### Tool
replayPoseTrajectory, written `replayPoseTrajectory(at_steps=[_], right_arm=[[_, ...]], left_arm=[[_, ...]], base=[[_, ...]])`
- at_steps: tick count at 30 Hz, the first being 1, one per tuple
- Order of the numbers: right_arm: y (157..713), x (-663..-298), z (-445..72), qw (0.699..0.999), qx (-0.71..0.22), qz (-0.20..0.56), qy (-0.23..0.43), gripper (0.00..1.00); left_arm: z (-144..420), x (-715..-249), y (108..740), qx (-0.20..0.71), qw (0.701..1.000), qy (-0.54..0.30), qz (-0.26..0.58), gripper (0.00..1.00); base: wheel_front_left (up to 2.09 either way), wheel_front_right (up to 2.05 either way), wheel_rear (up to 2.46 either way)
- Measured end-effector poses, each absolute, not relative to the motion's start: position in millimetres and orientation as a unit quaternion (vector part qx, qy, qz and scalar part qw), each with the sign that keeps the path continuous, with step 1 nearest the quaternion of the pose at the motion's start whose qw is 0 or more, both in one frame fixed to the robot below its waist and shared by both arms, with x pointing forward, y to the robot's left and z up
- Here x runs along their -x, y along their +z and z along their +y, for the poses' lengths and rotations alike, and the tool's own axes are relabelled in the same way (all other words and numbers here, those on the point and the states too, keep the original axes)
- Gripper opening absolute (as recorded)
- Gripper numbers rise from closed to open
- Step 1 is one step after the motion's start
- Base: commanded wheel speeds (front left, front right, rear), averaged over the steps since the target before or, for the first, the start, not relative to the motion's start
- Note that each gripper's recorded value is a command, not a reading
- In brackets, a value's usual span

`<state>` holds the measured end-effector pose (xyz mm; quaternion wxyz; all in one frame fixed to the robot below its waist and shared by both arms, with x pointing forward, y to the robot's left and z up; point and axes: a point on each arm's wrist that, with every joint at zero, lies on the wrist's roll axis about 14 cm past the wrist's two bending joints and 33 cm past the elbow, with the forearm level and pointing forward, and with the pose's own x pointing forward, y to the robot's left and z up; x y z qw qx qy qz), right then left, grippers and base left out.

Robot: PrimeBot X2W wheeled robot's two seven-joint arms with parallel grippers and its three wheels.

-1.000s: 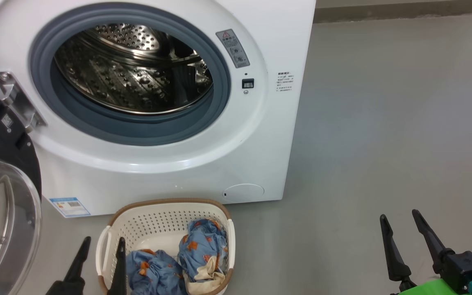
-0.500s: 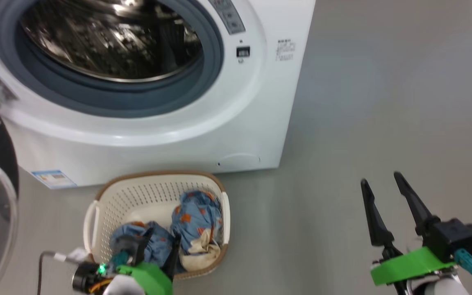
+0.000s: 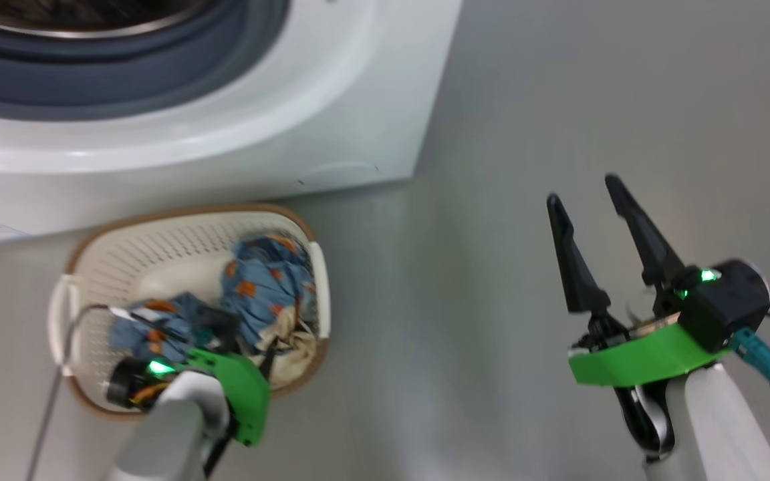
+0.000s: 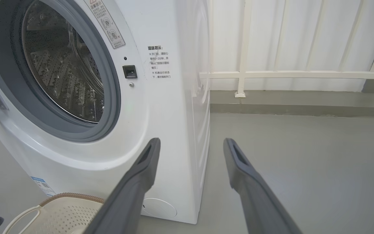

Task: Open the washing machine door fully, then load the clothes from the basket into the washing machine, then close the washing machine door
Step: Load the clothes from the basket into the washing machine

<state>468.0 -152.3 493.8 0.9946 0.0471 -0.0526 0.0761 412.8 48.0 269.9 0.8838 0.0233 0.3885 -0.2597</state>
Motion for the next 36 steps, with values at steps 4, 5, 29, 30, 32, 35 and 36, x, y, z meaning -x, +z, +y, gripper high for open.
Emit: replayPoseTrajectory(at_steps=[4,5,29,30,32,35,36], right_arm=[[488.3,-480.9,-160.6,0.995,-0.044,-0.057,0.068,1.00],[485.1,-483.6,-162.9,0.995,-0.042,-0.054,0.065,1.00],[374.0,-501.7,-211.5,0.998,-0.022,0.053,0.008,1.00],[371.3,-500.8,-213.4,0.998,-0.021,0.057,0.006,1.00],[367.0,-499.1,-216.5,0.998,-0.017,0.063,0.002,1.00],[362.9,-497.3,-220.1,0.998,-0.013,0.069,-0.002,1.00],[361.9,-496.9,-220.8,0.997,-0.012,0.071,-0.003,1.00]], left_arm=[[57.6,-425.4,241.8,-0.022,0.873,-0.249,0.419,1.00],[59.3,-428.6,234.8,-0.023,0.870,-0.248,0.426,1.00],[49.4,-477.6,81.1,0.035,0.826,-0.222,0.517,1.00],[46.8,-476.4,77.0,0.039,0.823,-0.222,0.522,1.00],[43.7,-473.5,69.7,0.042,0.818,-0.222,0.529,0.86],[40.3,-469.6,61.6,0.044,0.813,-0.222,0.537,0.00],[39.2,-469.5,60.2,0.044,0.812,-0.223,0.538,0.00]], base=[[0.00,0.00,0.00],[0.00,0.00,0.00],[0.00,0.00,0.00],[0.00,0.00,0.00],[0.00,0.00,0.00],[0.00,0.00,0.00],[0.00,0.00,0.00]])
